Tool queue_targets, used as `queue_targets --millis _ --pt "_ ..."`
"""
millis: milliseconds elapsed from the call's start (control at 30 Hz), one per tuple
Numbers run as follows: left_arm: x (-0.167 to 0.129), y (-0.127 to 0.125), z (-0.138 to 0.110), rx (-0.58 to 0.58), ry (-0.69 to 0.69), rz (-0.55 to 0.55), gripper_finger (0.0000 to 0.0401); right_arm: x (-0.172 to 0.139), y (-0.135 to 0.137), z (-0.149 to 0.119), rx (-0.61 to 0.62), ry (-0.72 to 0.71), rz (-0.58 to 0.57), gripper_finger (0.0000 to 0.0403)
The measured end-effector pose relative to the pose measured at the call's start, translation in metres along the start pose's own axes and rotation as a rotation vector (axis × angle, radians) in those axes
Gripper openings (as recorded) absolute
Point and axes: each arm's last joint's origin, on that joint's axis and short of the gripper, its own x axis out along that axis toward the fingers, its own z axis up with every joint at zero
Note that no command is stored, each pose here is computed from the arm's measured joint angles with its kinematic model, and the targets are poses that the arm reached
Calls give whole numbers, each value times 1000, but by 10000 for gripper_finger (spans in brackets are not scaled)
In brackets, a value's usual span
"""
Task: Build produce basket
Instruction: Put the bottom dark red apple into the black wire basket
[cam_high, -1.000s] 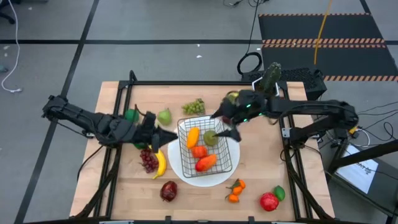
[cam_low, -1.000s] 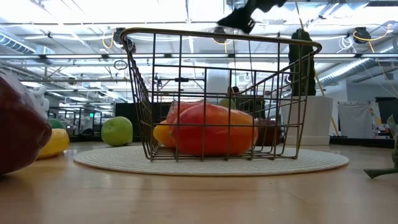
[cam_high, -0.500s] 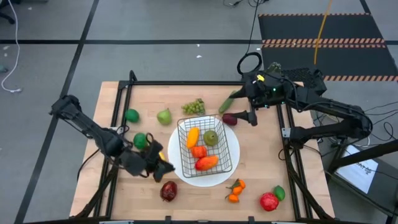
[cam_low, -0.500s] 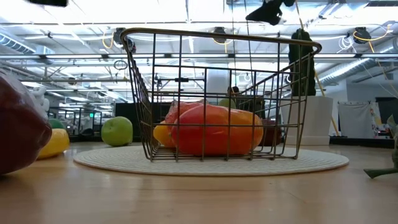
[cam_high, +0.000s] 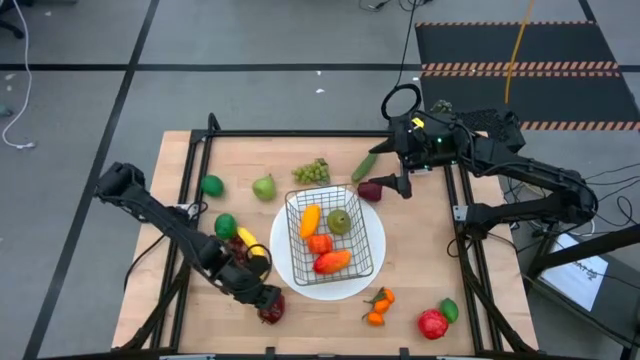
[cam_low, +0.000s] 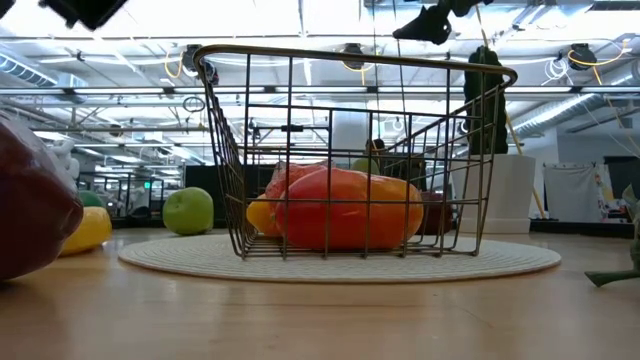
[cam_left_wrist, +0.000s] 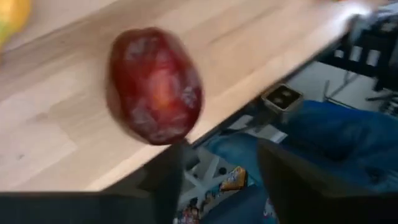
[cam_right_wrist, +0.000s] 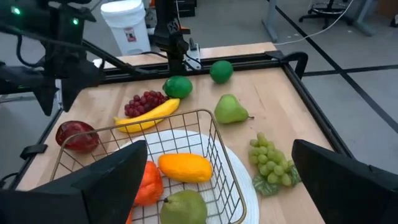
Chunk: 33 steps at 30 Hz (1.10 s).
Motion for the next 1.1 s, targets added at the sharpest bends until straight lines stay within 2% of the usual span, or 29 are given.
queue_targets --millis 200,267,533,800,1100 --pt "15 1 15 -73 -5 59 369 3 -1 -1 -19 6 3 393" --pt "21 0 20 -75 0 64 391 4 -1 -1 -12 15 4 393" --pt "44 5 37 -76 10 152 363 4 -1 -3 -6 30 8 393" --pt "61 11 43 -48 47 208 396 4 0 -3 -4 28 32 393" --pt "74 11 43 22 99 204 399 4 0 -3 -4 28 32 393"
